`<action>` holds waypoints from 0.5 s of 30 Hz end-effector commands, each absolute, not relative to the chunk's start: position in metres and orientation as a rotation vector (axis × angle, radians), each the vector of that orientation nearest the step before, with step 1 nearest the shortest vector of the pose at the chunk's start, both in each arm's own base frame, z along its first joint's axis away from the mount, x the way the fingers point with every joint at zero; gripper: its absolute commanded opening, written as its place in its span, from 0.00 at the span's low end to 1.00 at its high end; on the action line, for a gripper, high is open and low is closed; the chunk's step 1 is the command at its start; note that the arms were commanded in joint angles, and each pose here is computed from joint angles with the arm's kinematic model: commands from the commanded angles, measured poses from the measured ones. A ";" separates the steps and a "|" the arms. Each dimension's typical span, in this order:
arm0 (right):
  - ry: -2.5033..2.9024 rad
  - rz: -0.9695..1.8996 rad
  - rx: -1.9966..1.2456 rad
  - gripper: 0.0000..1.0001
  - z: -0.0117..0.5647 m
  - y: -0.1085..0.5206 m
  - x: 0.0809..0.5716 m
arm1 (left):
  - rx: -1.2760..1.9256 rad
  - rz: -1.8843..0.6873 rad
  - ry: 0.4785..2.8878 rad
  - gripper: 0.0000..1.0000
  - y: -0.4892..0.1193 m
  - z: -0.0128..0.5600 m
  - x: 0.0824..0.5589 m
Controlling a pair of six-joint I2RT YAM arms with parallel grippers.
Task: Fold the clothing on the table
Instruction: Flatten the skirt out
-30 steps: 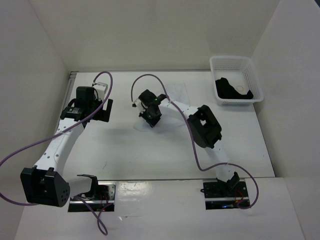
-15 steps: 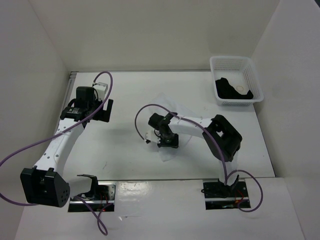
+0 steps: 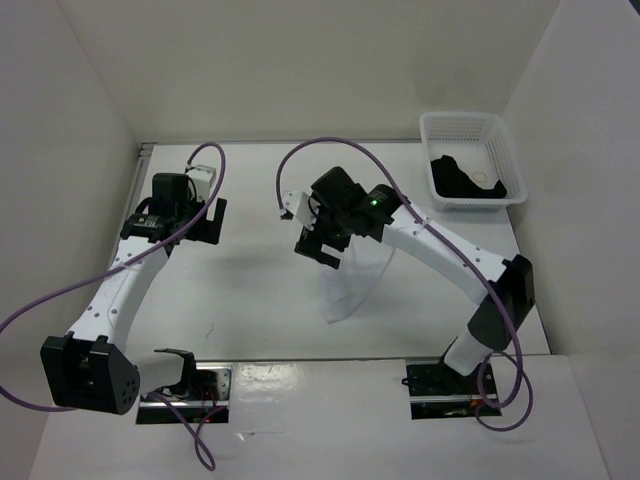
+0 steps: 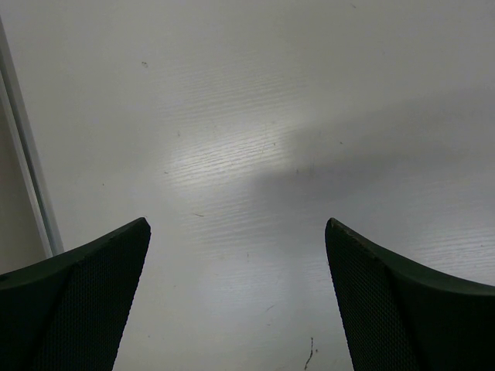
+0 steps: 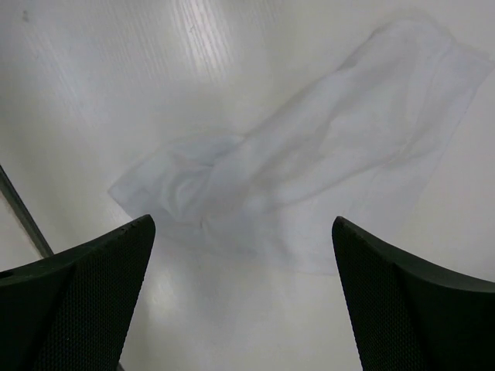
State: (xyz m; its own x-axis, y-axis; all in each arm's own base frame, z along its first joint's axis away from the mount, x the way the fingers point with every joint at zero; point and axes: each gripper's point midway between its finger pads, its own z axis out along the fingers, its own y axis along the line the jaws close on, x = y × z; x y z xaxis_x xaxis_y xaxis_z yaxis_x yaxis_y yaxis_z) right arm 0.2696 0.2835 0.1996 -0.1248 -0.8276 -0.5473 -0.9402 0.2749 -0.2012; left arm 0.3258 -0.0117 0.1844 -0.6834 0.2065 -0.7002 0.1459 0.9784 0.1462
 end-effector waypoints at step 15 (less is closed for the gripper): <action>2.370 0.248 -1.197 0.99 0.088 0.319 0.307 | 0.214 0.127 2.361 1.00 -0.008 0.174 0.332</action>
